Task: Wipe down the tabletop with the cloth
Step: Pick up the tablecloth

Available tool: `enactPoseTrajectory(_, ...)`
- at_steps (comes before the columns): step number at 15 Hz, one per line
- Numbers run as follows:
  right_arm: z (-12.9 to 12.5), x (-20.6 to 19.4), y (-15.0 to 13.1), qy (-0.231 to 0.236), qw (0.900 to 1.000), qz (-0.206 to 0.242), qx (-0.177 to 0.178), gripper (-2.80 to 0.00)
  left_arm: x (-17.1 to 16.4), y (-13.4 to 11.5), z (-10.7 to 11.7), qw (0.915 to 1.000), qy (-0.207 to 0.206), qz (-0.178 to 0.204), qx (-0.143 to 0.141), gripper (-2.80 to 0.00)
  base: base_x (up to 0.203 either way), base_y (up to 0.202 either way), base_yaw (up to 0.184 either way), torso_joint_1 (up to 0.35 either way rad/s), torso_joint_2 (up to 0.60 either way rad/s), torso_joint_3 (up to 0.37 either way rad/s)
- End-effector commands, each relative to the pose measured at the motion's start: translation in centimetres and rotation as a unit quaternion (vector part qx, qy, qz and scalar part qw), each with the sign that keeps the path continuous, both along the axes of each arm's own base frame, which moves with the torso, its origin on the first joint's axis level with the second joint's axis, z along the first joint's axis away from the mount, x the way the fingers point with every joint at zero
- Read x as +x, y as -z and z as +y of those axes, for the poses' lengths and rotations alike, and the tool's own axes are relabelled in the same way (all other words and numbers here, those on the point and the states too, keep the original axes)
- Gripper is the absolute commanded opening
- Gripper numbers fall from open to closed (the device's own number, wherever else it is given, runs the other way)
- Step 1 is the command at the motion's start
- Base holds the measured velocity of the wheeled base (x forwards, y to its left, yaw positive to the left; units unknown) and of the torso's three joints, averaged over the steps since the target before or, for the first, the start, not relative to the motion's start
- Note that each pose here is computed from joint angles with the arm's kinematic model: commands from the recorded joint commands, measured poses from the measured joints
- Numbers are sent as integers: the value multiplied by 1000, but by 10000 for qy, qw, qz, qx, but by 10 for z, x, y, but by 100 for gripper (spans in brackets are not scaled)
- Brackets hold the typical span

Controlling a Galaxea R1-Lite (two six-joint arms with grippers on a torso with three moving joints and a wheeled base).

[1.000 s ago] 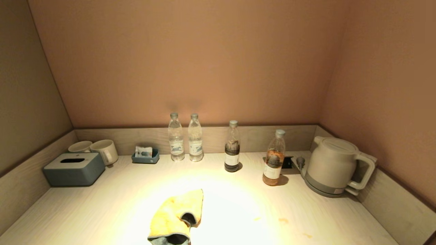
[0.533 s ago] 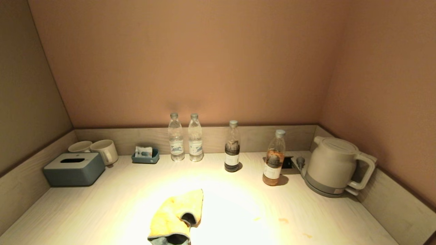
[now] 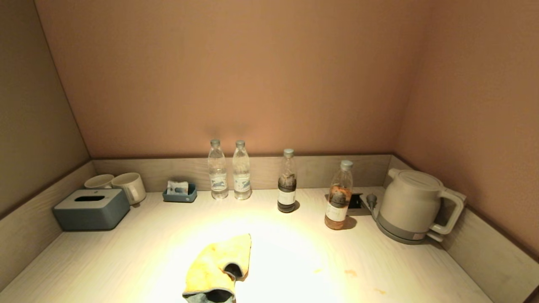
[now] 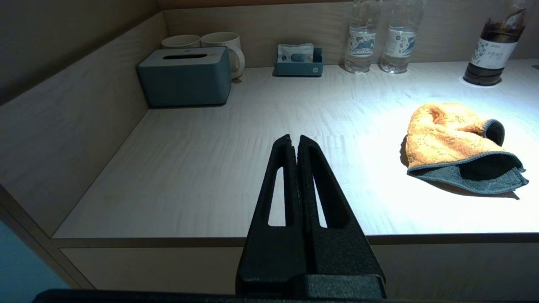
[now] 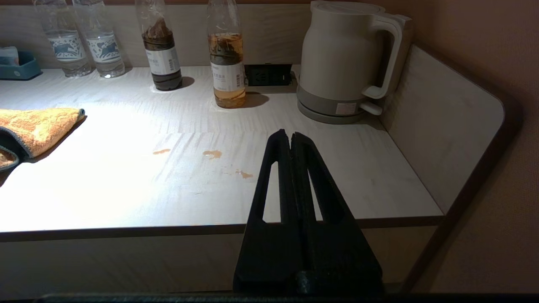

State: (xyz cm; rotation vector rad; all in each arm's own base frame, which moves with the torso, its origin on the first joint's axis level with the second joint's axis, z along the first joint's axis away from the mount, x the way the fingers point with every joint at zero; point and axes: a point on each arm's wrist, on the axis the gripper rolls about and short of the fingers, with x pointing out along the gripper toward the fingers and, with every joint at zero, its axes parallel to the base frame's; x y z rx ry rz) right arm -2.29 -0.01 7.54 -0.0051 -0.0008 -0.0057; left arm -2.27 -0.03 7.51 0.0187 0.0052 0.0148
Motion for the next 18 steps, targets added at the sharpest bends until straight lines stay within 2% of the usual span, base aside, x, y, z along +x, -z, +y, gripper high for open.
enactPoseTrajectory(1, 0, 0, 0, 2, 10000, 4, 3, -280, 0, 0, 0, 10000, -2, 5, -2, -280, 0, 0, 0, 0, 0, 0)
enactPoseTrajectory(12, 0, -1, -2, 15, 9999, 8, -113, -280, 0, 0, 0, 10000, -2, 5, 6, -280, 0, 0, 0, 0, 0, 0)
enactPoseTrajectory(13, 0, -4, -12, 18, 9999, -70, -123, -280, 0, 0, 0, 10000, -2, 5, 6, -280, 0, 0, 0, 0, 0, 0)
enactPoseTrajectory(15, 0, -16, -60, -4, 9988, -474, -139, -280, 0, 0, 0, 10000, -2, 5, -2, -280, 0, 0, 0, 0, 0, 0)
enactPoseTrajectory(16, 0, -15, -74, -43, 9989, -444, -136, -280, 0, 0, 0, 10000, 2, 5, -2, -280, 0, 0, 0, 0, 0, 0)
enactPoseTrajectory(18, 1, 1, -101, -217, 9997, -67, -72, -280, 0, 0, 0, 10000, -2, 5, -2, -280, 0, 0, 0, 0, 0, 0)
